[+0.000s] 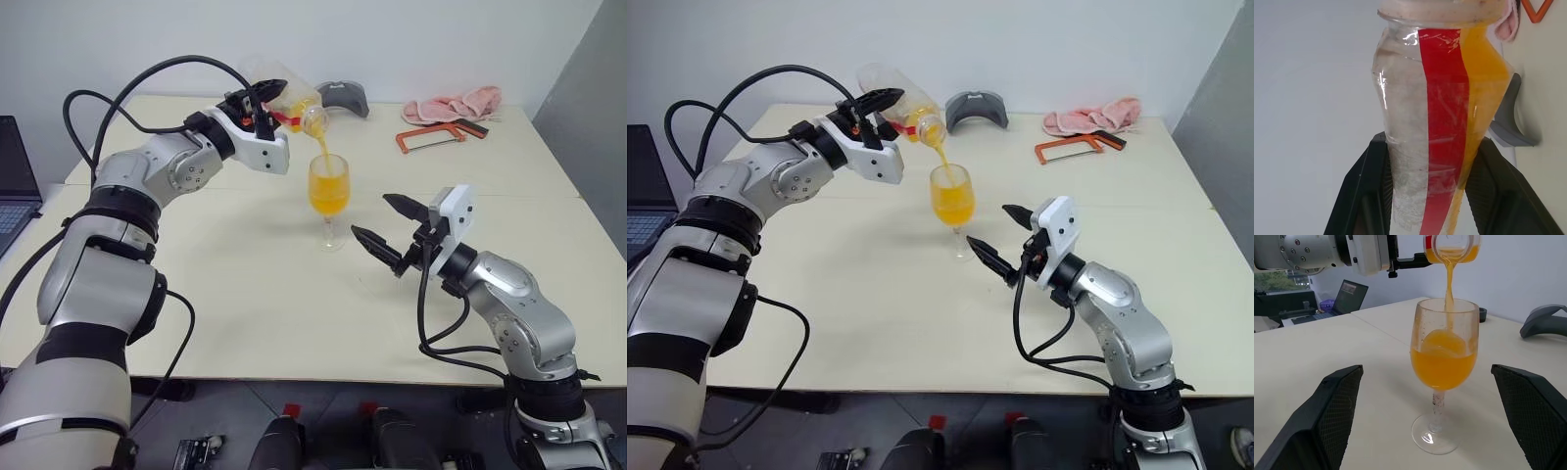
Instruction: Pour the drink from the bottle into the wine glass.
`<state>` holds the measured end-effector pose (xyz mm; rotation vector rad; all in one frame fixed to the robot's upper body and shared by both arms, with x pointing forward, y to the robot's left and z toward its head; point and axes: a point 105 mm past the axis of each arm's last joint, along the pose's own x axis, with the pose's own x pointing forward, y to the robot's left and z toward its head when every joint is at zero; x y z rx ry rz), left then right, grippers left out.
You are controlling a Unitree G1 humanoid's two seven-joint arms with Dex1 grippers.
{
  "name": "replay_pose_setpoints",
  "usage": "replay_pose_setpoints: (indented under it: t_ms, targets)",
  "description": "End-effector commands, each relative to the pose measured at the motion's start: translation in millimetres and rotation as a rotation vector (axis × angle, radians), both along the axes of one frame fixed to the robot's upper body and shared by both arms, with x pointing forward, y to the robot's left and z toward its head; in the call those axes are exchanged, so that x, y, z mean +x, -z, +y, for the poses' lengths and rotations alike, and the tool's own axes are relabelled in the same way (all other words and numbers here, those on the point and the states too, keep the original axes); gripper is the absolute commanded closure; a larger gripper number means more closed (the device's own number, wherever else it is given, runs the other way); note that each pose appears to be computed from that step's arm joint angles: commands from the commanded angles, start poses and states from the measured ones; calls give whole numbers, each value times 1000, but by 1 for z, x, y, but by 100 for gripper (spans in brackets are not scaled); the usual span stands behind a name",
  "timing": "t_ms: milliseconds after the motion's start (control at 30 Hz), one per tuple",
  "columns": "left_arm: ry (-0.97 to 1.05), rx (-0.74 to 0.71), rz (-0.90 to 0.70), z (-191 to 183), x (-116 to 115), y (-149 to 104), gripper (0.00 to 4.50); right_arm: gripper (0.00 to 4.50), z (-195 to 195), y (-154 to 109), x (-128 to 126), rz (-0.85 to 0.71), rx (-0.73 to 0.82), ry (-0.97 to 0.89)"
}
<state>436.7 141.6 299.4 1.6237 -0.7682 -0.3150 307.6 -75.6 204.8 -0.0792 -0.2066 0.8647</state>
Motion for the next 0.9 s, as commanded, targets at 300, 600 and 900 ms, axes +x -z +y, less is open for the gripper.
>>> replay_pose_setpoints:
  t_ms: [300,600,900]
  targets:
    - [2,-20,-61,1,-3,-23,284,0,2,-9,-6,-42,8,-15]
    - [-5,-92,41,1,2,-11,284,0,2,-13,-4,-88,-1,13]
    - [29,-346,176,6,3,-4,284,0,13,-15,-7,-180,-54,-18]
